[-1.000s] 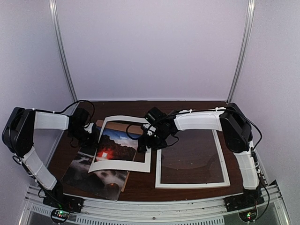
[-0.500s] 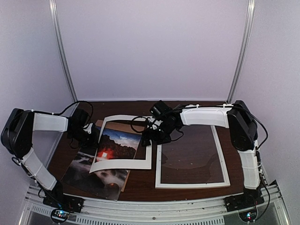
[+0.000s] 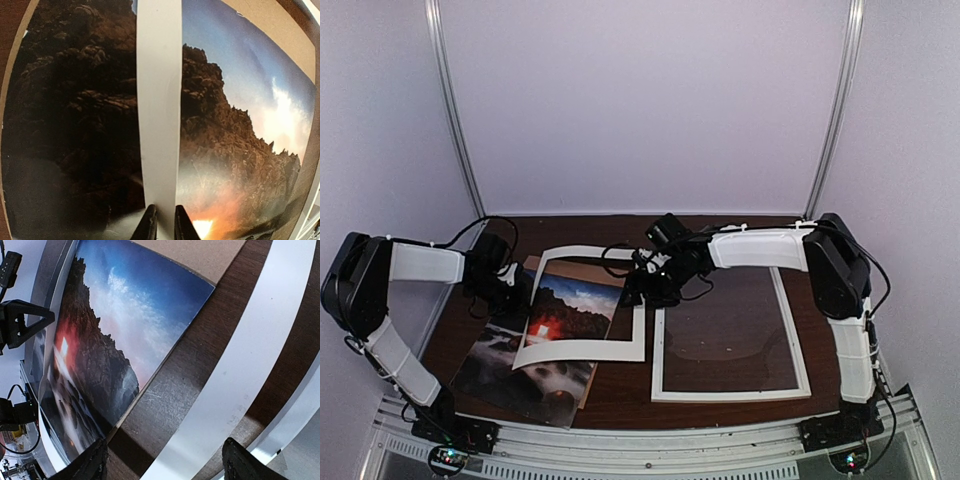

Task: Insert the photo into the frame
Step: Pick up the mat board from the photo.

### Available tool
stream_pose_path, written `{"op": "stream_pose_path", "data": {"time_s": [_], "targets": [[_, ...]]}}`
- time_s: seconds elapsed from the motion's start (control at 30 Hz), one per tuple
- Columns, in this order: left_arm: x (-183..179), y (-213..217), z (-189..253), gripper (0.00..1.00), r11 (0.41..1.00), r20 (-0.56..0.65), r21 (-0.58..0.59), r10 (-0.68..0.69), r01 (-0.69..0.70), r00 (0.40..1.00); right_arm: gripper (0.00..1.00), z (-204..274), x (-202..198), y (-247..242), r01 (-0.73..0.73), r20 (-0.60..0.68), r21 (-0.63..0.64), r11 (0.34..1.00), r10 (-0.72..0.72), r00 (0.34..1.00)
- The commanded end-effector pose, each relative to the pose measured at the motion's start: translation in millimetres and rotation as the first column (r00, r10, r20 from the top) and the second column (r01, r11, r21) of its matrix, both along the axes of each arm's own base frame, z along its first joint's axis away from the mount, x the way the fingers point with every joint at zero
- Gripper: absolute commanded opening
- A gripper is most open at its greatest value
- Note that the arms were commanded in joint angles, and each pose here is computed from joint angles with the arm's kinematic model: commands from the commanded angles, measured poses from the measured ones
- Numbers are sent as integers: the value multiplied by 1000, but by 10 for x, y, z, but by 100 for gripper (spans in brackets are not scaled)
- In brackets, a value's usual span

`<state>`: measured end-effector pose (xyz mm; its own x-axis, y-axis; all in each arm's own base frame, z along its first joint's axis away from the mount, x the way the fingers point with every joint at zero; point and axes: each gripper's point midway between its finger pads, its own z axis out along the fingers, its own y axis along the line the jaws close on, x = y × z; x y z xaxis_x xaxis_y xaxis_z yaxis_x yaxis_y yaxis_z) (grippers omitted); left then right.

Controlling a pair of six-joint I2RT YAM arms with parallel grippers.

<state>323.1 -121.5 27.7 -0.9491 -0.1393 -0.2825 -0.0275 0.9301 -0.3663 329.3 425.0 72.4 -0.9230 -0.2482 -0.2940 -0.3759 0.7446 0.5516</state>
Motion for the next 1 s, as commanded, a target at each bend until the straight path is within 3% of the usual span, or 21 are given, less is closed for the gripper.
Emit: {"op": "stream_pose_path", "data": {"time_s": [0.0,0.2,0.5,0.97], "targets": [[43,-69,81,13,999,42,-44,1,1,999,77,84,40,-17,23,-2,34,999,-23,1000],[36,-94,57,13,998,43,-66,9,-6,999,74,107,54,-4,34,-9,61,998,-34,999],[-2,-80,-11,13,998,35,-65,17,-15,999,53,127,52,44,44,-47,143,989,-38,998],[-23,-63,-66,13,998,26,-57,22,-21,999,44,322,123,-2,62,-25,189,980,-58,998]]}}
